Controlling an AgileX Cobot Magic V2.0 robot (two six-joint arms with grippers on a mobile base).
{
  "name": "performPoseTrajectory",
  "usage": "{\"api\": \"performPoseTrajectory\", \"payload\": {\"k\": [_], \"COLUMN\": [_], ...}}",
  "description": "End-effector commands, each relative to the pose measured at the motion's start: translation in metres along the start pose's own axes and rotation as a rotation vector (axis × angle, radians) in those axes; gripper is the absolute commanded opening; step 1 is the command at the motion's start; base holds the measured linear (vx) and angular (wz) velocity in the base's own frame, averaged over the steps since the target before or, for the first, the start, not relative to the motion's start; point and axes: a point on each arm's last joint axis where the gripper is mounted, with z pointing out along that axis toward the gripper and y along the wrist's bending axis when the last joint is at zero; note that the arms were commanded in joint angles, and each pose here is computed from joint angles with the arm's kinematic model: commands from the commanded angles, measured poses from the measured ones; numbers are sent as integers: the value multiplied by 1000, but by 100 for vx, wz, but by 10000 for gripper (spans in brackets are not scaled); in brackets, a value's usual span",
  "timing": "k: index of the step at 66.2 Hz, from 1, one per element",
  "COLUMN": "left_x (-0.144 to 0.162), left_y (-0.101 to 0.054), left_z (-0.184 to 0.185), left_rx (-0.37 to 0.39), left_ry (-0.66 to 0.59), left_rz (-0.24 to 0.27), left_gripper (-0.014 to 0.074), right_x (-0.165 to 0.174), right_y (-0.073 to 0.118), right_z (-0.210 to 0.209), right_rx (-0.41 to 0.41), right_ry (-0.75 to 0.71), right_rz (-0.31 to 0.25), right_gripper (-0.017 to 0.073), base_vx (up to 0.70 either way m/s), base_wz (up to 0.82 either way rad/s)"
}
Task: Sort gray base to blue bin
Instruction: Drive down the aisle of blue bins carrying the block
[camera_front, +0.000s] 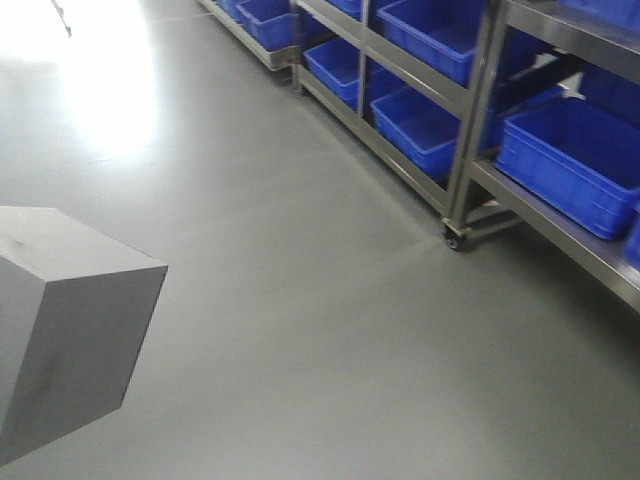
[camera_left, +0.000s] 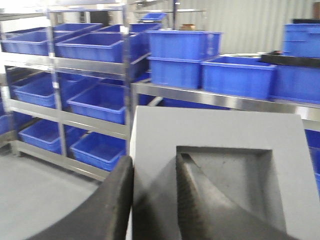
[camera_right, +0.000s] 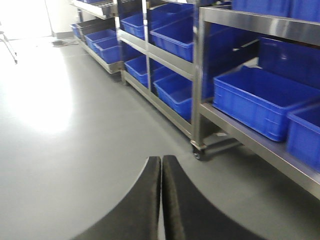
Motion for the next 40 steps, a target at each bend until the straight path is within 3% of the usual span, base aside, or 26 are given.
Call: {"api": "performPoseTrajectory", "payload": {"k": [1,40], "left_x": [-18,-18], "left_y": [-1,-1], "left_z": [-2,-2], "left_rx": [0,0], "left_ry": [-126,-126], "left_rz": [-18,-18], "left_gripper": [-6,-6], "right_x": [-5,-5], "right_y": [0,0], "right_z": [1,1], "right_rx": [4,4], "right_ry": [-52,-52], "right_rz": [-19,-19], "right_gripper": [-5,-5], "base_vx": [41,43], "base_wz": [37,31]}}
